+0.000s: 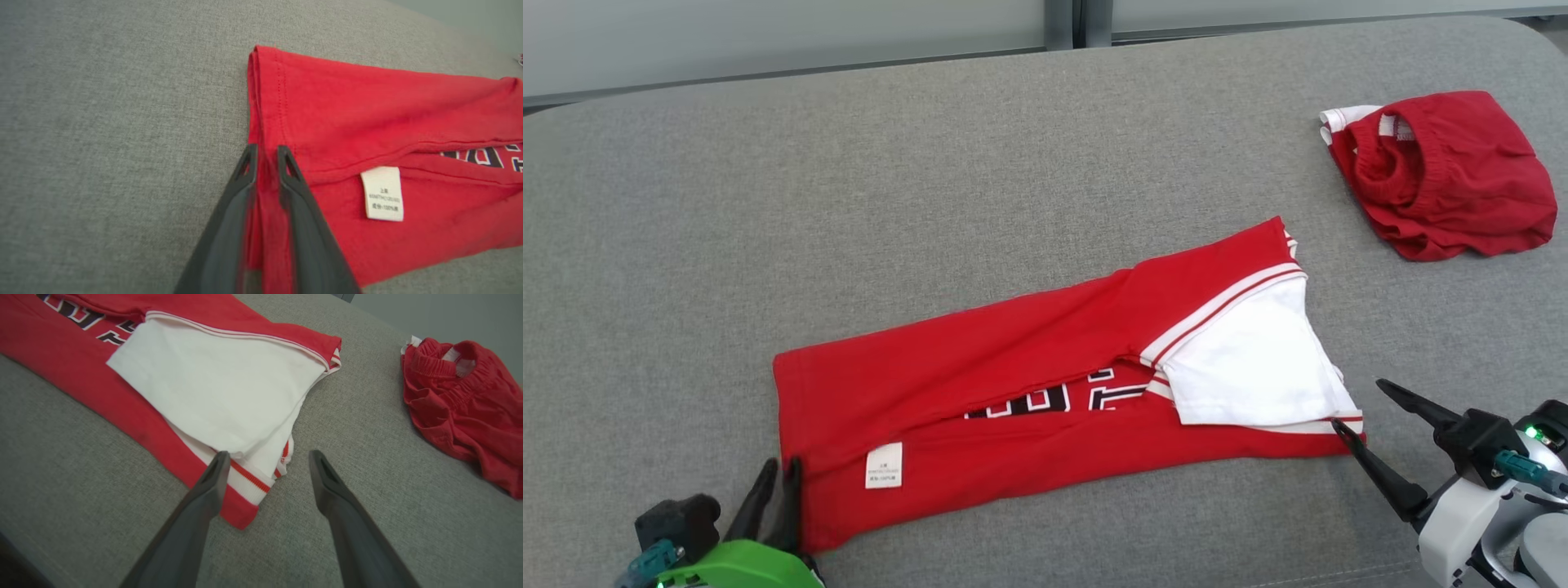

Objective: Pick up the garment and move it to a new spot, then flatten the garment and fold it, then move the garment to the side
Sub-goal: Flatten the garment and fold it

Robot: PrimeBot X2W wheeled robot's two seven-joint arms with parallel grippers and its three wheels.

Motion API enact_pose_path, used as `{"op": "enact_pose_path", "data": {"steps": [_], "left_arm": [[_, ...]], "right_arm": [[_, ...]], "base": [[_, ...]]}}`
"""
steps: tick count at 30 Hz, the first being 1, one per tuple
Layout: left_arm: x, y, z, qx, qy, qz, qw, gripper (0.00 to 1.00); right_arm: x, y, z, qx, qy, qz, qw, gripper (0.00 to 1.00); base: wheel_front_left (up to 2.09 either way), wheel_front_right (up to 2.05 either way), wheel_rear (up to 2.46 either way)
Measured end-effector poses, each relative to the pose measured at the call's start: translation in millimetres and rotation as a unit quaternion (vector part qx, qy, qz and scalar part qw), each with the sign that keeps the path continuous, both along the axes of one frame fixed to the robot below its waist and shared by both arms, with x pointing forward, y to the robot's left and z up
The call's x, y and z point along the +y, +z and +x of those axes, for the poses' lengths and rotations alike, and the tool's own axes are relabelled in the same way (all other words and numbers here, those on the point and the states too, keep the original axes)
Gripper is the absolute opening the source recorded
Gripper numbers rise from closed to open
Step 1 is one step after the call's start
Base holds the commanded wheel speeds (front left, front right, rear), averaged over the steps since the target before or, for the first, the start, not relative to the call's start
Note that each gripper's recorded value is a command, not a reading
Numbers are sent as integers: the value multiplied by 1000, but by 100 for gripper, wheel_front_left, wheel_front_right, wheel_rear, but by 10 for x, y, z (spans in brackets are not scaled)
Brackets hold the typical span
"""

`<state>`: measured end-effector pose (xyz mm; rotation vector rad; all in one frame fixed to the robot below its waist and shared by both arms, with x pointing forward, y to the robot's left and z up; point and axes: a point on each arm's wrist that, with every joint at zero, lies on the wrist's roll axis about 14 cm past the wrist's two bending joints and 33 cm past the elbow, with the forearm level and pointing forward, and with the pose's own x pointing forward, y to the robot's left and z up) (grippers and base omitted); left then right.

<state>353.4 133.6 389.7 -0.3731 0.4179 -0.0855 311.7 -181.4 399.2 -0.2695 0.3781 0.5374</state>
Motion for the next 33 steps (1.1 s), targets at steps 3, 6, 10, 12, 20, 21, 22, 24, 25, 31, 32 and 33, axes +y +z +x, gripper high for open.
{"op": "enact_pose_path", "data": {"steps": [3,6,10,12,20,21,22,24,25,31,32,33], "left_arm": [[41,-60,-113,14,2,2,1000,100],[45,-93,-204,24,1,3,1000,100],[106,-10,-194,11,13,3,1000,100],[141,72,-163,-6,18,4,1000,100],[82,563,-25,-97,18,-5,995,100],[58,638,-7,-111,16,-6,994,100],[33,703,7,-122,13,-8,992,100],[-15,808,7,-138,9,-13,990,100],[-38,856,5,-145,7,-16,989,100],[-219,1079,-10,-178,-10,-34,983,100],[-240,1094,-12,-180,-11,-37,983,100],[-248,1109,-11,-182,-11,-38,983,100]], "right_arm": [[-76,35,-16,-7,-15,-3,1000,100],[-176,79,-24,-15,-38,-3,999,100],[-286,140,-14,-19,-84,25,996,100],[-287,178,17,-24,-100,43,994,100],[-296,493,223,-75,-123,83,986,100],[-286,552,265,-84,-124,89,985,100],[-277,603,298,-92,-122,91,984,100],[-280,673,349,-101,-123,98,982,100],[-302,683,363,-101,-129,103,981,100],[-350,581,417,-54,-173,131,975,100],[-337,523,418,-37,-176,131,975,100],[-310,466,419,-20,-177,130,975,100]], "base": [[0,0,0],[0,0,0],[0,0,0],[0,0,0],[0,0,0],[0,0,0],[0,0,0],[0,0,0],[0,0,0],[0,0,0],[0,0,0],[0,0,0]]}}
